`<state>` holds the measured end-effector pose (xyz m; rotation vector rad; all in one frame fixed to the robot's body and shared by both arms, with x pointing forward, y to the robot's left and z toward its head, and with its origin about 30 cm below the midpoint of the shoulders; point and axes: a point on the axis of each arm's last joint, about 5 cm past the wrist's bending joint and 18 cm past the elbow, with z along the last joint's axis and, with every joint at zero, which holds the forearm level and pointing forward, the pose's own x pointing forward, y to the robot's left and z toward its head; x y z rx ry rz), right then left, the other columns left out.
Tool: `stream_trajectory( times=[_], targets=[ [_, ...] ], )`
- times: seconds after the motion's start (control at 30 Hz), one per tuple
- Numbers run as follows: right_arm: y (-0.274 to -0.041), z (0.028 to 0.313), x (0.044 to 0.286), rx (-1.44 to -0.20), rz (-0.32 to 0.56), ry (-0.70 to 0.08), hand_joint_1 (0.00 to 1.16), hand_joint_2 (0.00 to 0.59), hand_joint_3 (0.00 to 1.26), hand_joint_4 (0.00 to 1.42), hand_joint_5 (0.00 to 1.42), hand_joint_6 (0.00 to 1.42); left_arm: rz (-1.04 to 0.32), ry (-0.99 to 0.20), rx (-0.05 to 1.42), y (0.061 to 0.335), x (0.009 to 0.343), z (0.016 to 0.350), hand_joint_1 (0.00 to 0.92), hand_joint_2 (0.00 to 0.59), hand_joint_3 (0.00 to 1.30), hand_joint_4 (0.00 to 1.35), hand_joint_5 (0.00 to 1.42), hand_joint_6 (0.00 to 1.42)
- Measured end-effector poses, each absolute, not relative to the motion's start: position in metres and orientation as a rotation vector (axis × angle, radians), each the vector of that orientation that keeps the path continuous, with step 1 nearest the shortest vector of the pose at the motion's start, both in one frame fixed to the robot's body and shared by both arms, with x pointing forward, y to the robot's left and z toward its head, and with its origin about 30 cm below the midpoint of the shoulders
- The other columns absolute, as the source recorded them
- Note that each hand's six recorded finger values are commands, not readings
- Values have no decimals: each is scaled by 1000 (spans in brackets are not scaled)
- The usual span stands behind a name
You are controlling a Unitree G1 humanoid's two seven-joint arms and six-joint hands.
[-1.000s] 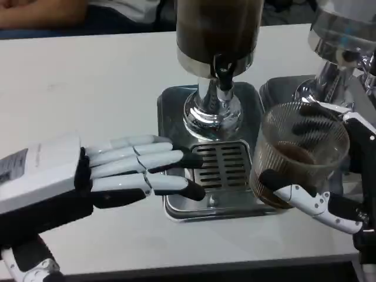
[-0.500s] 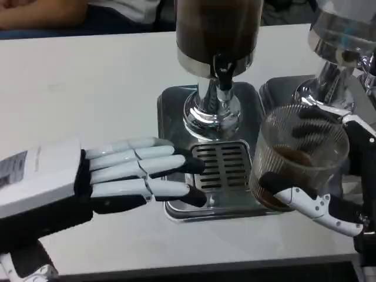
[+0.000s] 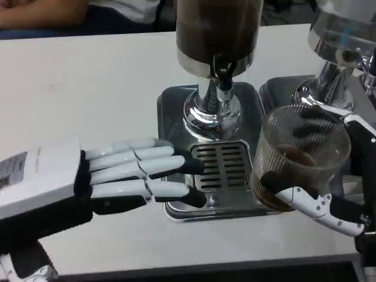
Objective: Grasp the cup under the faucet to collect the drink, then remove the cup.
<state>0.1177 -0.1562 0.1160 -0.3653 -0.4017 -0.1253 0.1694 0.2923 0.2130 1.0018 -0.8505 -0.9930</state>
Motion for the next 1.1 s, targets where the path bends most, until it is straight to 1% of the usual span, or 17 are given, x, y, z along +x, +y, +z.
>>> stream_trajectory(
  times=[1.1],
  targets=[
    [-155, 117, 119, -358, -126, -410, 999, 118, 841, 997, 1192, 1424, -982, -830, 1008, 295, 165, 214, 0, 23, 188, 26, 58, 89]
  ],
)
